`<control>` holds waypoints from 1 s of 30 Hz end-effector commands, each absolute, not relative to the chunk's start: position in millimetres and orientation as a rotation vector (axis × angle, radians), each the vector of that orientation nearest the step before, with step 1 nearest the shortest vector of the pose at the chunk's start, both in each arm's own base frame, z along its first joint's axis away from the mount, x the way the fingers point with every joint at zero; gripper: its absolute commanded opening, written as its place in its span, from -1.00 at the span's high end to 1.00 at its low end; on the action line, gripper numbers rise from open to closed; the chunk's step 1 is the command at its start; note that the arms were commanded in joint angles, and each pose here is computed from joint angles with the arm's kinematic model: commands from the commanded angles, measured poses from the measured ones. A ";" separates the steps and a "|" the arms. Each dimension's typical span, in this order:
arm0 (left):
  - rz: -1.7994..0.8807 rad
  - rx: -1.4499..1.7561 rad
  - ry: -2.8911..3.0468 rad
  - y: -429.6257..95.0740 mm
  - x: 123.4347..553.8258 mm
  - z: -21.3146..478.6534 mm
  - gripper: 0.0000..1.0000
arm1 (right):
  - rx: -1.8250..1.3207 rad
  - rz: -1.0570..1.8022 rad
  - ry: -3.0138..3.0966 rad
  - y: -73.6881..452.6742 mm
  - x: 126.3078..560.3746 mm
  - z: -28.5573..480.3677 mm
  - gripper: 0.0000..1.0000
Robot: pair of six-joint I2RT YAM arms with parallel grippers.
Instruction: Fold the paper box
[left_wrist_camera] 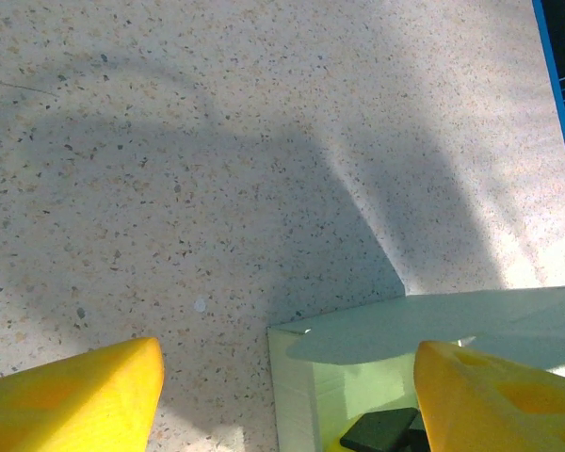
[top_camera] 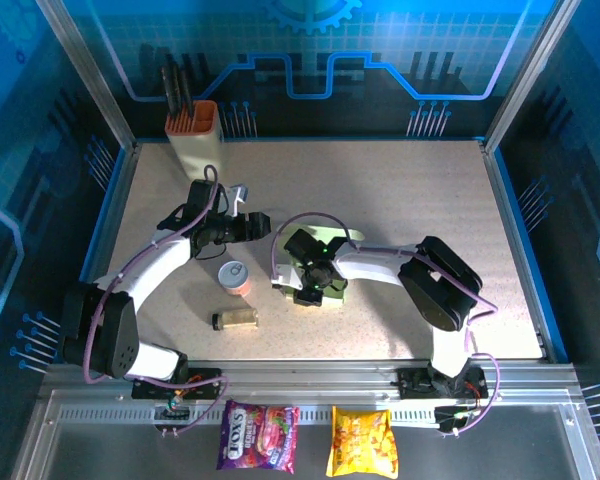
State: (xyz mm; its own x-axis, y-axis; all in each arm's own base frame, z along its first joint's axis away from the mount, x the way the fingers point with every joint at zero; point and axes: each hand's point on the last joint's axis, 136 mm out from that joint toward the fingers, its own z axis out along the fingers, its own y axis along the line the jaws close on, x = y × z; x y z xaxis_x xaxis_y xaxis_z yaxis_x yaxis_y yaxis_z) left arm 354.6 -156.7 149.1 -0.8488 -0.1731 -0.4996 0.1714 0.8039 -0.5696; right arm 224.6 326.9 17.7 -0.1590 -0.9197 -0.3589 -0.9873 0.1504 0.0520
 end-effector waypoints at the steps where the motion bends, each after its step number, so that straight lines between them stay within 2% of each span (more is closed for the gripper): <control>1: -0.833 -0.008 2.466 -150.9 348.3 144.5 -0.44 | -1.857 0.451 2.223 327.3 223.5 15.3 0.78; 8: -0.831 -0.010 2.468 -149.6 346.9 143.7 -0.44 | -1.870 0.467 2.229 328.0 220.7 13.8 1.00; 11: -0.829 -0.008 2.468 -149.4 346.8 143.9 -0.44 | -1.871 0.472 2.231 327.9 220.2 13.3 0.99; 12: -0.828 -0.005 2.465 -149.4 346.7 144.9 -0.44 | -1.870 0.472 2.228 328.1 220.5 14.0 0.94; 17: -0.822 0.026 2.435 -149.3 345.5 154.8 -0.44 | -1.851 0.461 2.206 328.1 222.7 23.7 0.46; 19: -0.809 0.052 2.396 -147.9 343.7 164.8 -0.45 | -1.834 0.481 2.195 329.6 222.5 32.6 0.36; 24: -0.739 0.119 2.320 -141.4 341.3 180.3 -0.46 | -1.767 0.544 2.148 332.7 222.5 64.5 0.24; 30: -0.726 0.189 2.224 -143.3 342.0 190.8 -0.45 | -1.624 0.620 2.079 327.0 227.4 115.1 0.19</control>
State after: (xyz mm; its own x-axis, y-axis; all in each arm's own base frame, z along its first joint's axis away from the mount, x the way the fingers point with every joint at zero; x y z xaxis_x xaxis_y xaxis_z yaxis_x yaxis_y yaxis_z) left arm 340.4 -147.9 189.2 -0.7352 -0.1179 -0.6675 0.3098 0.8174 -0.4856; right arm 228.8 330.3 89.6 -0.1906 -0.8324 -0.5204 -0.9803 0.1893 0.0562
